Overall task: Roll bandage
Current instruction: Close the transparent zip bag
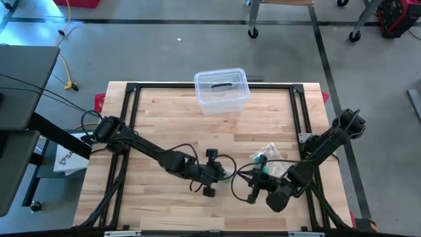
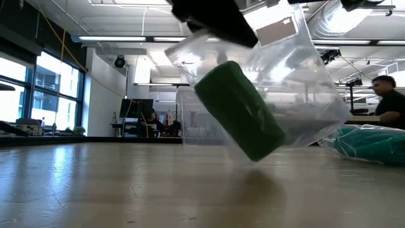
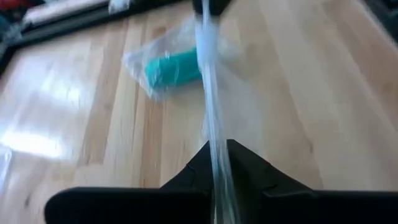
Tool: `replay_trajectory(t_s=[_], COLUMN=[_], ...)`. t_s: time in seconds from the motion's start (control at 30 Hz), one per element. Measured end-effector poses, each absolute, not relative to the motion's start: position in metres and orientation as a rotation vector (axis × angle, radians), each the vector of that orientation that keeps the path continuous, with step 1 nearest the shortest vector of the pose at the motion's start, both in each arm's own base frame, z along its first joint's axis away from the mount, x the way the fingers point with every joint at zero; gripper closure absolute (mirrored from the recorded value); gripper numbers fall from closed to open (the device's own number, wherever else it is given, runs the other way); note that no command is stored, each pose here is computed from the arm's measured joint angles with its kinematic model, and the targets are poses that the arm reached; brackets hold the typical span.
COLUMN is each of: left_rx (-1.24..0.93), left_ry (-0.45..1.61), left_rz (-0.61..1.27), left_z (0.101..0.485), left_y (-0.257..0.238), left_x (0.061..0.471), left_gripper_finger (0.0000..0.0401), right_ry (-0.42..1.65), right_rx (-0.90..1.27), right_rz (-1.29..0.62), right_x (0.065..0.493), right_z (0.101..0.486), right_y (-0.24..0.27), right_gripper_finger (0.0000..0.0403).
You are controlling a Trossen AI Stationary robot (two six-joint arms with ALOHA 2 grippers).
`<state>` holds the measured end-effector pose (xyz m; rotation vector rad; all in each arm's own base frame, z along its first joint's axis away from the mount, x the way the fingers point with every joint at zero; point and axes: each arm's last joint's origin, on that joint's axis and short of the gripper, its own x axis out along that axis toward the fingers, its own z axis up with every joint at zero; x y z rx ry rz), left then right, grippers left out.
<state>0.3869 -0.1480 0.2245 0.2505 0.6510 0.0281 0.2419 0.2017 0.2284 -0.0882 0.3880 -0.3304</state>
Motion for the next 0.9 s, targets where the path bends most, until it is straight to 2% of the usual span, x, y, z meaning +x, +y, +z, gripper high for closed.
replay_trajectory(t_s=[0.27, 0.43, 0.57, 0.67, 0.9], left_rx=[0.270, 0.181, 0.196, 0.214, 0.267], left_ry=[0.660, 0.671, 0.710, 0.651, 0.428], left_rz=[0.009, -0.044, -0.016, -0.009, -0.043], left_z=[0.223, 0.224, 0.226, 0.235, 0.251], left_y=[-0.155, -0.151, -0.135, -0.127, -0.134], left_x=[0.383, 0.386, 0.386, 0.390, 0.403], left_gripper_finger=[0.0379, 0.0329, 0.0271, 0.0238, 0.0225], right_ry=[0.370, 0.384, 0.400, 0.425, 0.452], right_rx=[-0.075, -0.062, -0.049, -0.035, -0.023], right_rz=[-0.333, -0.327, -0.322, -0.329, -0.353], right_x=[0.239, 0.239, 0.238, 0.236, 0.233], right_z=[0.236, 0.235, 0.233, 0.230, 0.227], right_y=[0.200, 0.199, 0.198, 0.197, 0.194], right_gripper_finger=[0.0403, 0.0403, 0.0403, 0.0403, 0.0403])
